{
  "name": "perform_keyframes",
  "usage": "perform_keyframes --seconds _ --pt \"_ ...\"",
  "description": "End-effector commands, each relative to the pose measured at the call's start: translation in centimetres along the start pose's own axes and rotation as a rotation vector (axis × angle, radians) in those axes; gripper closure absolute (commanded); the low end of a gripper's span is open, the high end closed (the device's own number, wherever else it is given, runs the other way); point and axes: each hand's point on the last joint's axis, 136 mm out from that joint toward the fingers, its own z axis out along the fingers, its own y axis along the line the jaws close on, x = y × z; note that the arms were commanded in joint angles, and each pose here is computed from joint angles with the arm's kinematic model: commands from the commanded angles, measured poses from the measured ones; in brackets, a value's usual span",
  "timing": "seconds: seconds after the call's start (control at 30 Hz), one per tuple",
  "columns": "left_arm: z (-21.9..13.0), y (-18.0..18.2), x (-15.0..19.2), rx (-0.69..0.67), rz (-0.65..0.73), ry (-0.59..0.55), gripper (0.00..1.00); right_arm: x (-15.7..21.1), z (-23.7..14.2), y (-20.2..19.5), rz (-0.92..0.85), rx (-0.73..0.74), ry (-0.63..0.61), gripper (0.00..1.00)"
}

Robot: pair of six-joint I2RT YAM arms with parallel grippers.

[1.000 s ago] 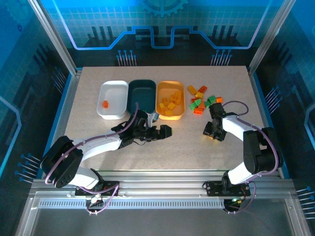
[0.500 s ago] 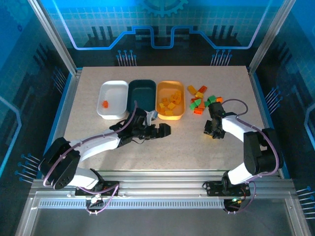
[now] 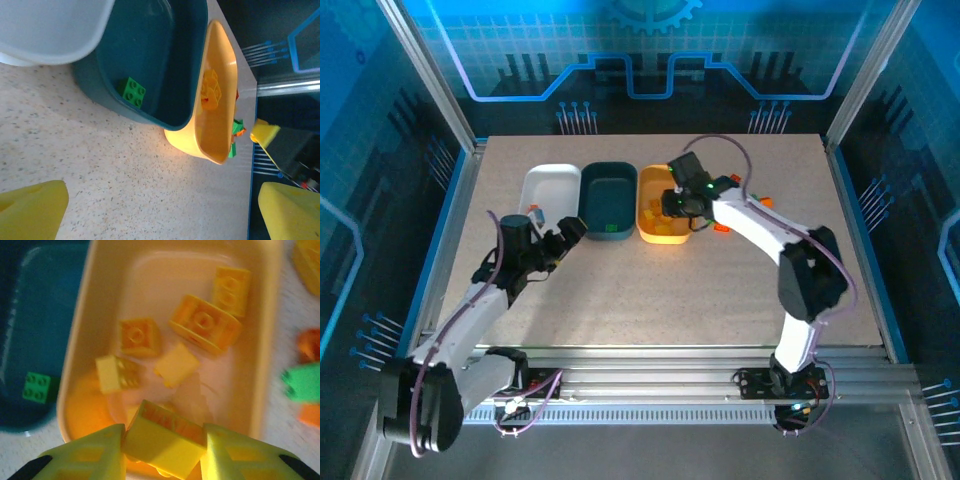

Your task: Sort the legos into containers by color

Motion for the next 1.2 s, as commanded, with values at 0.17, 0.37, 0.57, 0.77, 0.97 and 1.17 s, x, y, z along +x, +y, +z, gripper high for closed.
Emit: perform_keyframes --seconds 0.17,0.37,0.57,0.77,0.97,1.17 --pt "-1.5 1.1 0.5 0.000 -0.027 0.032 0.01 -0.8 3.2 1.6 -0.093 0.018 0.098 0.35" --pt "-1.0 -1.3 0.8 0.110 -0.018 0.087 0.01 -1.1 -0.1 -2.8 -0.051 0.122 0.023 0.28" --pt "1.4 -4.9 5.6 0.159 0.127 0.228 0.01 0.6 -0.6 -11.7 0.125 0.236 0.046 0.31" --pt "3.7 -8.4 10.7 0.209 0.238 0.372 0.01 0.6 1.5 -14.8 0.056 0.269 0.111 0.31" --pt "4.3 -8.6 11.0 0.202 0.239 0.376 0.01 0.4 4.2 -16.2 0.043 0.270 0.163 0.30" --pt "4.1 -8.2 10.8 0.168 0.254 0.367 0.01 0.7 5.6 -17.3 0.058 0.296 0.189 0.36"
